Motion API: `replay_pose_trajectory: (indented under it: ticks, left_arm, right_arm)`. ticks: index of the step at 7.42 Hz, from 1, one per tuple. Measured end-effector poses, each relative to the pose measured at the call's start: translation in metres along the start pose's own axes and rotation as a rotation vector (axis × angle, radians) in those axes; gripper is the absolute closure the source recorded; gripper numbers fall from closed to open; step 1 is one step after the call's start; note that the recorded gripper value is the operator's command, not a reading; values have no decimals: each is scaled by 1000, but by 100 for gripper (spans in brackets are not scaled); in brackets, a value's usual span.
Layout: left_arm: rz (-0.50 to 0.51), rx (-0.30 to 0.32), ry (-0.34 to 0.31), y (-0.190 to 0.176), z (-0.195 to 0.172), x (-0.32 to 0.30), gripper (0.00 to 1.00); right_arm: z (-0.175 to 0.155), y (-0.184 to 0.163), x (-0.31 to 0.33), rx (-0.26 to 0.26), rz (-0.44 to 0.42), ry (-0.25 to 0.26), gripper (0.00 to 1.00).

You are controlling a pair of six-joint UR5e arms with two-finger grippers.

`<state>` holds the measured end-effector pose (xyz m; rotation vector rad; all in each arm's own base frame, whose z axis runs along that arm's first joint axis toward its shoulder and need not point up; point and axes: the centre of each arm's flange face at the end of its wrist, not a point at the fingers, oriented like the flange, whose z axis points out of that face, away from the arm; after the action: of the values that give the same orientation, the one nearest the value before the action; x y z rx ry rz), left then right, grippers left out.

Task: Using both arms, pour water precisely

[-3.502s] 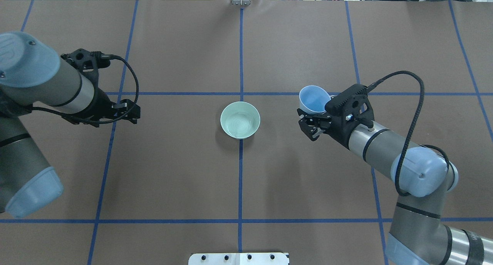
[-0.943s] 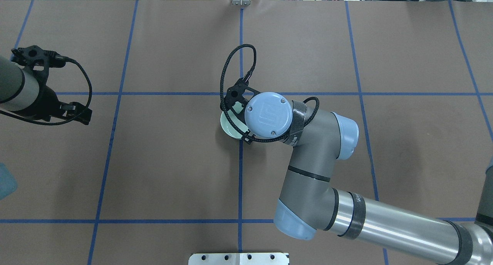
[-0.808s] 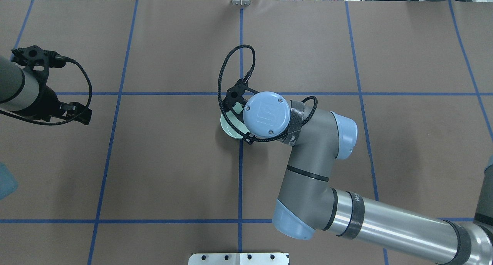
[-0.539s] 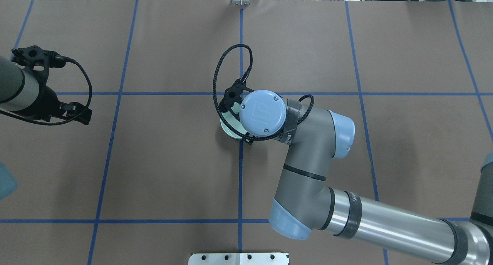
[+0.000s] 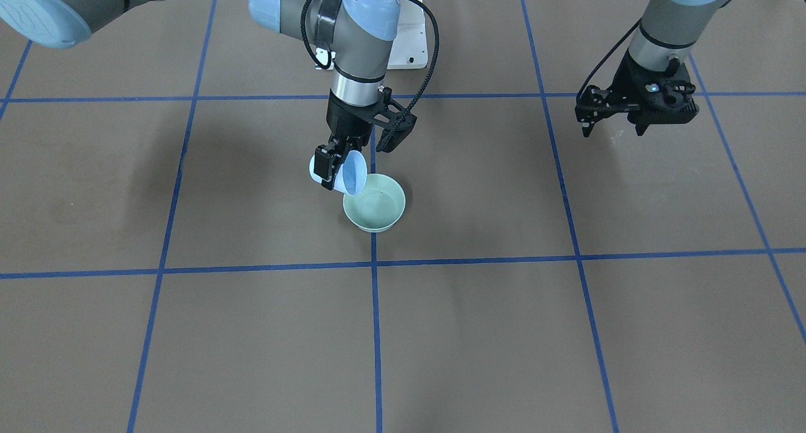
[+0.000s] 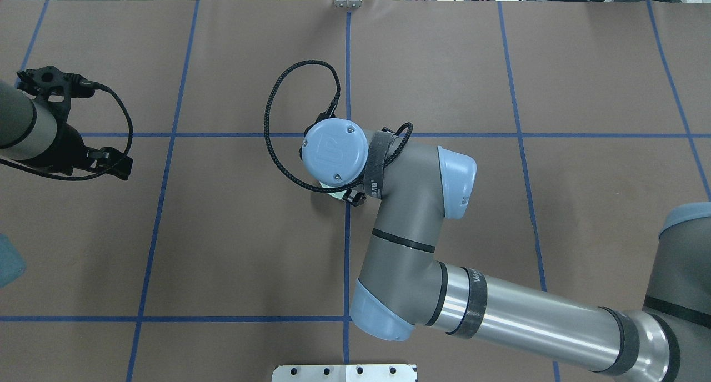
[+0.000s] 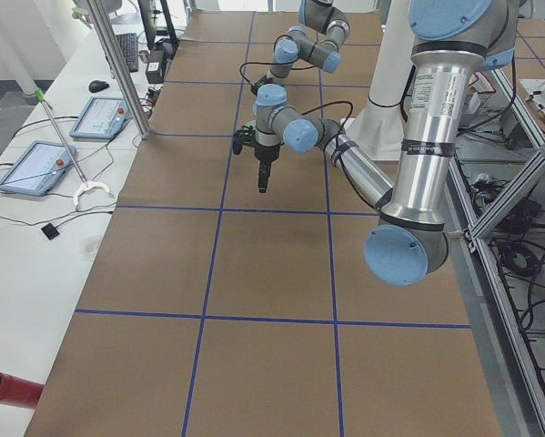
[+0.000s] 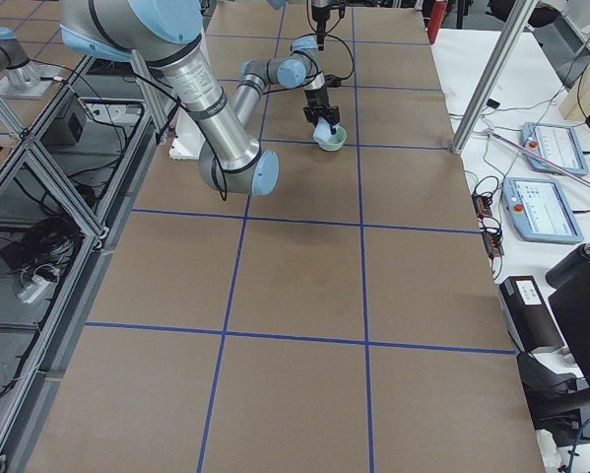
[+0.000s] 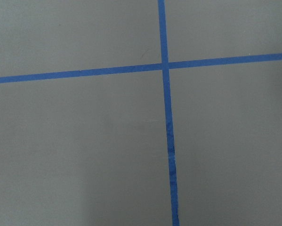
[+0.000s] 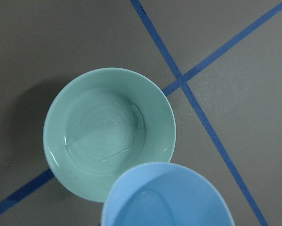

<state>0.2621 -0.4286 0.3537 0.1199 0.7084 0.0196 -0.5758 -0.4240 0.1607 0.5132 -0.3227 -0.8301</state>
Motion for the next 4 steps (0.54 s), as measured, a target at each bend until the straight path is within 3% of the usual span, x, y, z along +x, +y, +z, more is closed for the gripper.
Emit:
replay_pose_trajectory:
  ticks: [4]
  left_arm:
    - [0, -3, -1, 0, 1, -1, 0]
  right_arm:
    - [-9, -31, -6, -95, -28, 90, 100]
